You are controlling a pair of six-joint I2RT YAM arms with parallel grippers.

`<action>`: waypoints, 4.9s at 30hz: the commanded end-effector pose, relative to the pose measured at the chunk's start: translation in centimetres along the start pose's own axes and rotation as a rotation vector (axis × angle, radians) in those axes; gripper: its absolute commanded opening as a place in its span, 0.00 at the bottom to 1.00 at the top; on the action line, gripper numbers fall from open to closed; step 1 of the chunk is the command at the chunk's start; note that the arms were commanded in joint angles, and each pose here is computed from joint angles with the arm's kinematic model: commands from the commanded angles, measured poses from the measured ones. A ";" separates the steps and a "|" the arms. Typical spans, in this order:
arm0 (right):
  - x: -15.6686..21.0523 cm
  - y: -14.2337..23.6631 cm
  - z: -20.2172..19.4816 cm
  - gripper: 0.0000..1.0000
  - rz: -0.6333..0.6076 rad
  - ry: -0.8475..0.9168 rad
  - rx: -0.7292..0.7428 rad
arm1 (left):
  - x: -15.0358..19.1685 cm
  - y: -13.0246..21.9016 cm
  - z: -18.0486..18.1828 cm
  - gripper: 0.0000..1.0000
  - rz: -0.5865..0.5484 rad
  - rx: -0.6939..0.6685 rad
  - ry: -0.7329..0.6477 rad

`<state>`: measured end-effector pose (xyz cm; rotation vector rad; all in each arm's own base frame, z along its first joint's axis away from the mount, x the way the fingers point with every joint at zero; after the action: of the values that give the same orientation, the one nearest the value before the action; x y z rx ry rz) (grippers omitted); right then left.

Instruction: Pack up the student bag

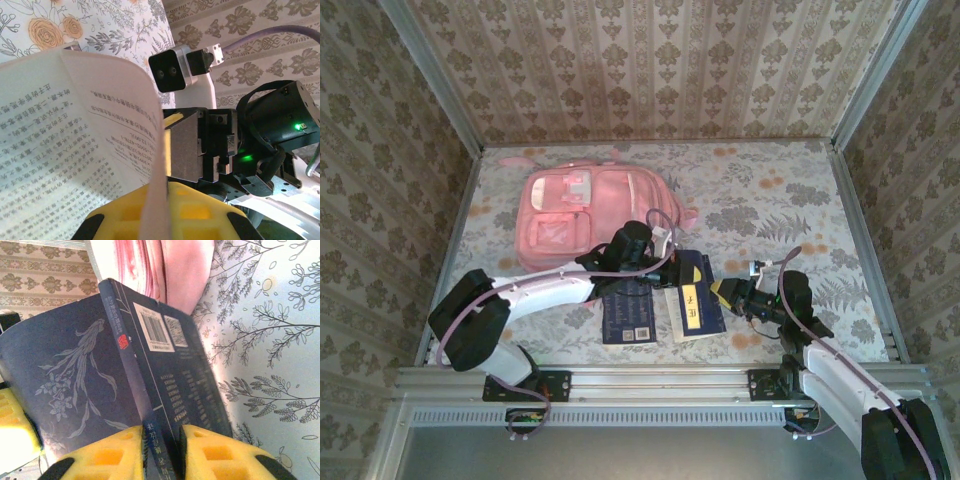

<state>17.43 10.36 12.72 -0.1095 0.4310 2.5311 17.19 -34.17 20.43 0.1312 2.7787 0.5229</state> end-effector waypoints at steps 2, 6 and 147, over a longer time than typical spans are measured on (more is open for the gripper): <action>0.2 0.1 -1.1 0.19 -0.013 -0.008 0.045 | -0.8 -0.2 -1.2 0.00 -0.009 0.055 -0.049; 0.2 0.2 -1.2 0.07 -0.015 0.003 0.066 | -1.0 -0.8 -0.9 0.00 0.007 0.046 -0.037; -2.0 -6.8 20.6 0.21 -0.257 0.197 -0.384 | -5.1 14.4 -2.1 0.00 -0.890 0.273 0.298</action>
<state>23.03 21.31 28.62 -0.4647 0.0279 2.3574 21.95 -21.85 28.03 -1.1675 2.7754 -0.0258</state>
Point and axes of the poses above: each hand's point on the last joint's axis, 136 mm out from that joint toward the fingers, its own y axis back along the fingers, its own z axis along the line the jaws close on, x = y × z, the point moved 7 cm from there along y, back along the fingers, and after that the axes turned 2 degrees about y, right-handed, at the moved point
